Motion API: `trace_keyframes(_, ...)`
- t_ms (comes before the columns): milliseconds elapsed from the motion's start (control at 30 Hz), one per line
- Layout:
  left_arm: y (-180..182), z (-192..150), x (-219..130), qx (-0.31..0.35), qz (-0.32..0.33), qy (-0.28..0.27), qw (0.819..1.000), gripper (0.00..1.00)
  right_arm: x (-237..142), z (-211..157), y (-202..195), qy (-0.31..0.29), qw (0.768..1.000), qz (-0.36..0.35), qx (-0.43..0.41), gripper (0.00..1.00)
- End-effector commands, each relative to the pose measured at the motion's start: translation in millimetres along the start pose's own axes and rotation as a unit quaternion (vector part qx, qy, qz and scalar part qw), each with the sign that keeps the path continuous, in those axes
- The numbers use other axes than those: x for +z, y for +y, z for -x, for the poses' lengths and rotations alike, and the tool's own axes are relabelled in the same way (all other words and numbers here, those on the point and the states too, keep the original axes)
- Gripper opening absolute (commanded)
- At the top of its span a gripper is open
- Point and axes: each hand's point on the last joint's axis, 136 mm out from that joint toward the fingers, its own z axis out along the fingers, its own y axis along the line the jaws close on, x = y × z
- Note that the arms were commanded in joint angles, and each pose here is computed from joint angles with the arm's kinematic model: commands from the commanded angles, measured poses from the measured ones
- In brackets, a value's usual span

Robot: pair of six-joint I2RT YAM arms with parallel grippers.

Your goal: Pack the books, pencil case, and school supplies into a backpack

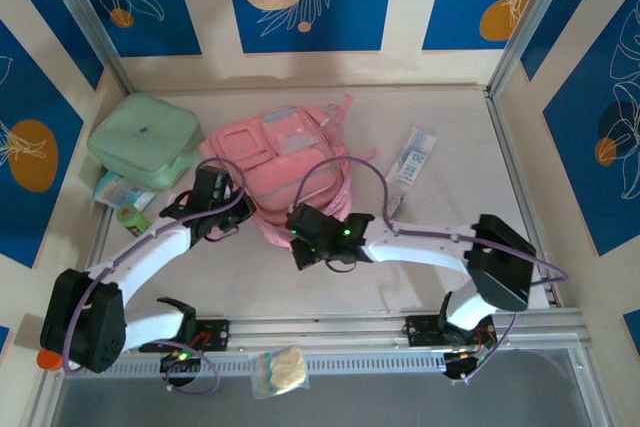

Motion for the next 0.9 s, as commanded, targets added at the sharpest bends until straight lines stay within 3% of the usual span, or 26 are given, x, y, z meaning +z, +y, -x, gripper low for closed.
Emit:
trace_keyframes(0, -35, 41, -12, 0.047, -0.064, -0.042, 0.996, 0.04, 4, 22, 34, -0.016, 0.999, 0.038, 0.005, 0.0)
trace_keyframes(100, -32, 36, -18, 0.04, -0.067, -0.039, 0.996, 0.3, 10, 27, 31, -0.018, 1.0, 0.019, 0.008, 0.0)
trace_keyframes(200, -20, 21, -24, 0.004, -0.067, -0.035, 0.997, 0.48, 11, 25, 23, -0.013, 1.0, 0.006, 0.014, 0.0)
trace_keyframes(367, 5, -16, -32, -0.091, -0.056, -0.024, 0.994, 0.67, 9, 14, 10, -0.005, 1.0, -0.007, 0.019, 0.0)
trace_keyframes(500, 8, -40, -31, -0.15, -0.07, -0.033, 0.986, 0.74, 6, 11, 6, -0.003, 1.0, -0.011, 0.019, 0.0)
trace_keyframes(700, -22, -55, -25, -0.166, -0.093, -0.042, 0.981, 0.84, 5, 9, 5, -0.008, 1.0, -0.013, 0.018, 0.0)
trace_keyframes(867, -39, -66, -1, -0.182, -0.089, -0.035, 0.979, 0.82, 4, 10, 3, -0.012, 1.0, -0.02, 0.018, 0.0)
